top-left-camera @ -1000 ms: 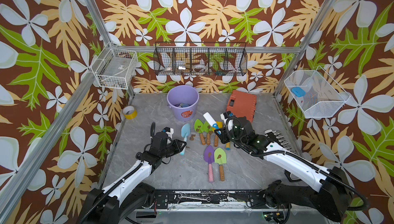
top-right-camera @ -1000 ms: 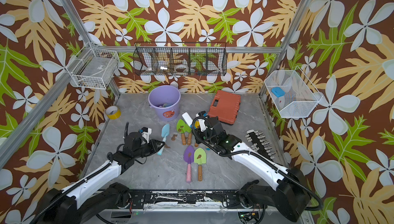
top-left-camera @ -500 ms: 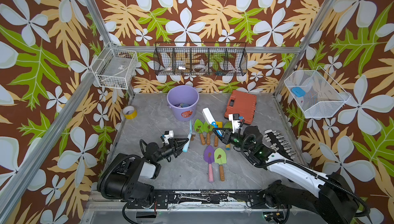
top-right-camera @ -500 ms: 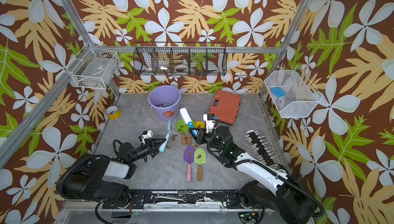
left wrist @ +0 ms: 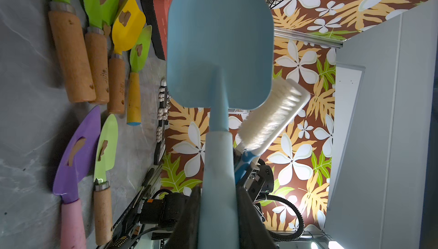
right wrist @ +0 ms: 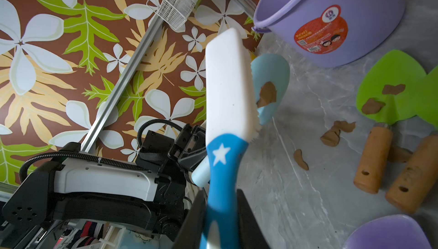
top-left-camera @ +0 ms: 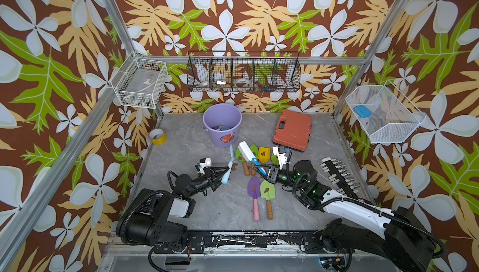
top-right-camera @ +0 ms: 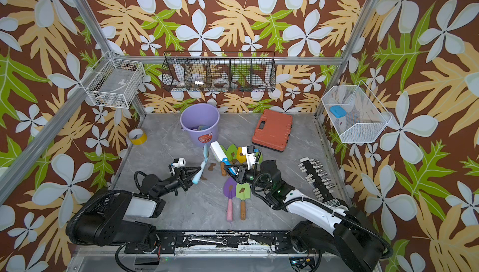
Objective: Brush the soil off the hand trowel and place it into the bucket
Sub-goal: Brush off the soil from the hand trowel.
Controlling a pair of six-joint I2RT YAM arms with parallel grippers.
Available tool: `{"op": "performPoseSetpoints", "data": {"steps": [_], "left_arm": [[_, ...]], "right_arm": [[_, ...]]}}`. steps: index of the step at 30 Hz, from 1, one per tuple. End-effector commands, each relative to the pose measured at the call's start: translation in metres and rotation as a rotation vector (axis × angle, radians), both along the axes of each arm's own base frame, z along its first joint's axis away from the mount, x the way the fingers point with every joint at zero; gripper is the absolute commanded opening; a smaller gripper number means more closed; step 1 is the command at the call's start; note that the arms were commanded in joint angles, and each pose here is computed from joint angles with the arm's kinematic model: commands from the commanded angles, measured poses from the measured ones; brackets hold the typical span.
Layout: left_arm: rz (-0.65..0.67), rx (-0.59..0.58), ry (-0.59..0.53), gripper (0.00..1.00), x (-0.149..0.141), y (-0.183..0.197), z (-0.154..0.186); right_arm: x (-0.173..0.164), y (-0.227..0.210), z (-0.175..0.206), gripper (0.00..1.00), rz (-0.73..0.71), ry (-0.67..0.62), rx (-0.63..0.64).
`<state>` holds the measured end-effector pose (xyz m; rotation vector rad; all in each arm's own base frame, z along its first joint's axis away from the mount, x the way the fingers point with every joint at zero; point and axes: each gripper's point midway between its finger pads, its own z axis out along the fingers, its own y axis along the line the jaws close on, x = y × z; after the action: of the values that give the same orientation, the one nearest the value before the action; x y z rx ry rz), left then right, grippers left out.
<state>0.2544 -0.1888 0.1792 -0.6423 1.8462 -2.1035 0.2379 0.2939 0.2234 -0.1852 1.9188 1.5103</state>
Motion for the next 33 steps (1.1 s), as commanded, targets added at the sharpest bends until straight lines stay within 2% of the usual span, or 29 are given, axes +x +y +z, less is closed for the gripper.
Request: {"op": "performPoseSetpoints", "data": {"steps": [1, 10, 17, 22, 25, 31, 33], "left_arm": [[-0.005, -0.074, -0.286, 0.00, -0.017, 0.004, 0.056], [-0.002, -0.083, -0.301, 0.00, -0.019, 0.005, 0.062], [-0.007, -0.081, -0.317, 0.00, -0.020, 0.004, 0.064], [-0.007, -0.070, -0.301, 0.00, -0.020, 0.004, 0.057], [-0.010, -0.066, -0.299, 0.00, -0.020, 0.003, 0.056], [-0.013, -0.064, -0.304, 0.00, -0.018, 0.003, 0.057], [-0.011, -0.067, -0.308, 0.00, -0.018, 0.003, 0.058]], "right_arm": [[-0.002, 0.003, 0.012, 0.00, 0.013, -0.034, 0.058], [0.001, 0.013, 0.007, 0.00, 0.031, -0.031, 0.059], [0.008, 0.022, -0.028, 0.00, 0.036, 0.022, 0.030], [0.012, 0.010, -0.058, 0.00, -0.021, 0.069, -0.010], [0.014, 0.006, -0.053, 0.00, -0.047, 0.059, -0.008], [0.018, 0.008, -0.016, 0.00, -0.049, -0.017, 0.019], [0.022, 0.010, -0.015, 0.00, -0.060, -0.022, -0.008]]}}
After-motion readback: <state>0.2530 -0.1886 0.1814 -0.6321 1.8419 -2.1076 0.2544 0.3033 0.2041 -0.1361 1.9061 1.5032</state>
